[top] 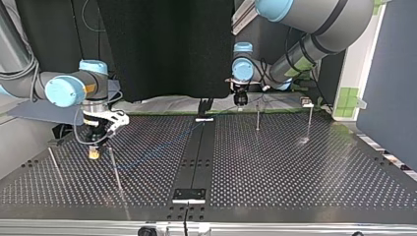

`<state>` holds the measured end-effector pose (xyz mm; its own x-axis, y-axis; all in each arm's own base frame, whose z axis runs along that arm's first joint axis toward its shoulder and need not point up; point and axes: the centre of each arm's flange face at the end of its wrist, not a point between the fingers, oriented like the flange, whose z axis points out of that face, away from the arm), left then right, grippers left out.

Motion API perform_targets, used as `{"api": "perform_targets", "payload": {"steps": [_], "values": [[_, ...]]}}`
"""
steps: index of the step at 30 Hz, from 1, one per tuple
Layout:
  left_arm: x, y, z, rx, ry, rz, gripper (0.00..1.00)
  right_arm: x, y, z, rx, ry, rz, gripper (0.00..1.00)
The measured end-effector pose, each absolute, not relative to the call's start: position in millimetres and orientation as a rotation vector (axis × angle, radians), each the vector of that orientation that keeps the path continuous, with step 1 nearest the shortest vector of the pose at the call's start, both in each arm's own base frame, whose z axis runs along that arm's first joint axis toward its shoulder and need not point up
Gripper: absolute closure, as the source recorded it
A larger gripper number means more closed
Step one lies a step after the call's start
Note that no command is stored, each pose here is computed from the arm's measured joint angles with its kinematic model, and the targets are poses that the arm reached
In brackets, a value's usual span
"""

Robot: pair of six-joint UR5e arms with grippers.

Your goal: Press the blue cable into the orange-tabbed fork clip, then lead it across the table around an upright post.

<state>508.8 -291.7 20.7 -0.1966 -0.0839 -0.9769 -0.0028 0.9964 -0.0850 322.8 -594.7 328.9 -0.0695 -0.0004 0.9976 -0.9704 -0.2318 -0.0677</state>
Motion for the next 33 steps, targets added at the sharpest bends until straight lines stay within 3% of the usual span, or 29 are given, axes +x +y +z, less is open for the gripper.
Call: {"api": "perform_targets", "payload": {"steps": [29,30,31,32,33], "values": [[507,-293,20,-0.073,1.776,-0.086,1.0,329,-591,315,1.373,-1.124,1.412,0.98],[507,-292,20,-0.074,1.776,-0.086,0.93,329,-591,316,1.373,-1.123,1.411,0.98],[507,-292,20,-0.075,1.776,-0.087,0.93,329,-591,315,1.374,-1.123,1.411,0.98],[507,-292,20,-0.076,1.776,-0.087,0.83,329,-591,315,1.374,-1.123,1.411,0.98],[507,-292,20,-0.077,1.776,-0.086,0.66,329,-590,315,1.375,-1.123,1.411,0.98]]}}
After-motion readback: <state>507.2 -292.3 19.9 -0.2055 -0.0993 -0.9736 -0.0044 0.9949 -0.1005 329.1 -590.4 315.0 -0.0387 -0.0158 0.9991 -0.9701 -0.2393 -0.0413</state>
